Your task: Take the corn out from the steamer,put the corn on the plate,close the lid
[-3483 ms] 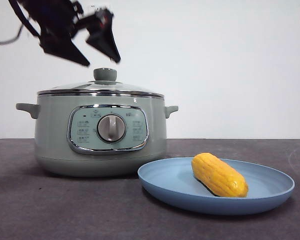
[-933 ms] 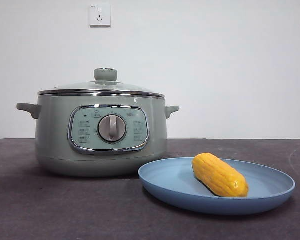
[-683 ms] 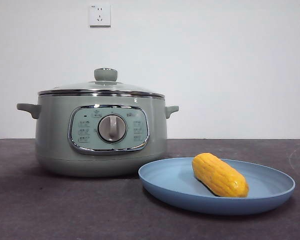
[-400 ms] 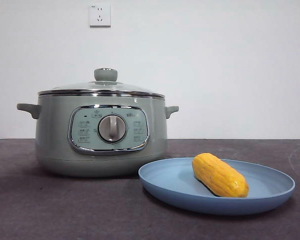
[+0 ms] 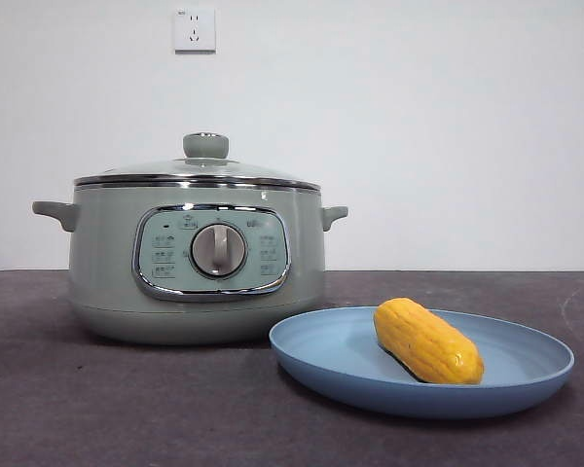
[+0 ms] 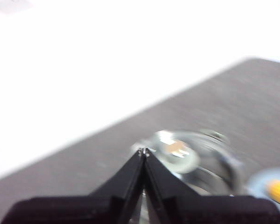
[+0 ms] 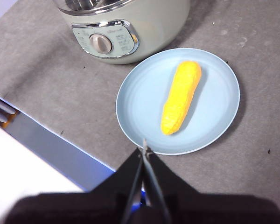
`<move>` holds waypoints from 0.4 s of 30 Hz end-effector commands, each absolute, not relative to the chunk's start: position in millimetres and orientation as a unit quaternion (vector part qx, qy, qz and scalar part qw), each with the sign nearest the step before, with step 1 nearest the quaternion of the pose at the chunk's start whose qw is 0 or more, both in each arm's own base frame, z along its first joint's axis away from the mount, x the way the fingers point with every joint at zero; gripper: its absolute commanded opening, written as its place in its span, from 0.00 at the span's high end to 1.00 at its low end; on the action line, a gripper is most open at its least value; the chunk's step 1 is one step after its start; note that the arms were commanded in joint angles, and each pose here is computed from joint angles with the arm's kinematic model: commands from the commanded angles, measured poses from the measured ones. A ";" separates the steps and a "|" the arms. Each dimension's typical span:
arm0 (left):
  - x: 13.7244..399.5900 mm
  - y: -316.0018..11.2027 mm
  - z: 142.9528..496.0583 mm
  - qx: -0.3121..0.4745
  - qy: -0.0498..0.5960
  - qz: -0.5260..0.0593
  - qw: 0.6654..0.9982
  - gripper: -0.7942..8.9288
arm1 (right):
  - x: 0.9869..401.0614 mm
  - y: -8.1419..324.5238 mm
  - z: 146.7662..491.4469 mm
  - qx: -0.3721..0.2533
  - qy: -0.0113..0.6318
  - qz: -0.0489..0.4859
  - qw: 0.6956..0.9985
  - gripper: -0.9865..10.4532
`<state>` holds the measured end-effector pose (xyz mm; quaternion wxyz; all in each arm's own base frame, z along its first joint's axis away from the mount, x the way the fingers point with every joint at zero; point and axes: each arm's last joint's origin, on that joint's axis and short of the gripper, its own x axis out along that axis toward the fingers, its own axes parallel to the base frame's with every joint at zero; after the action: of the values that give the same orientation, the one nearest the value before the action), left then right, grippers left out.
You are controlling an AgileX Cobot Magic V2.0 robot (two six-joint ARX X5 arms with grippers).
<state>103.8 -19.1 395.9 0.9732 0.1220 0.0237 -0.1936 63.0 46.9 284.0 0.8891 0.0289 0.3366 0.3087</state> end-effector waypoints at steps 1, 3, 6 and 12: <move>99.1 -9.8 371.1 0.134 0.000 -0.120 0.984 0.92 | 63.5 47.3 282.8 0.026 0.336 0.309 0.889 0.91; 98.3 -5.5 349.9 0.136 -0.011 -0.075 0.988 0.92 | 63.5 47.3 282.8 0.026 0.336 0.309 0.889 0.91; 98.3 -3.3 309.9 0.128 -0.016 -0.061 0.990 0.92 | 63.5 47.3 282.8 0.026 0.336 0.309 0.889 0.91; 97.2 -2.9 233.3 0.119 0.014 -0.064 0.991 0.92 | 63.5 47.3 282.8 0.026 0.336 0.309 0.889 0.91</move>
<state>97.0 -3.2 240.2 0.9898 0.1262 0.0161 -0.0647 63.0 46.9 284.0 0.8891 0.0289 0.3366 0.3087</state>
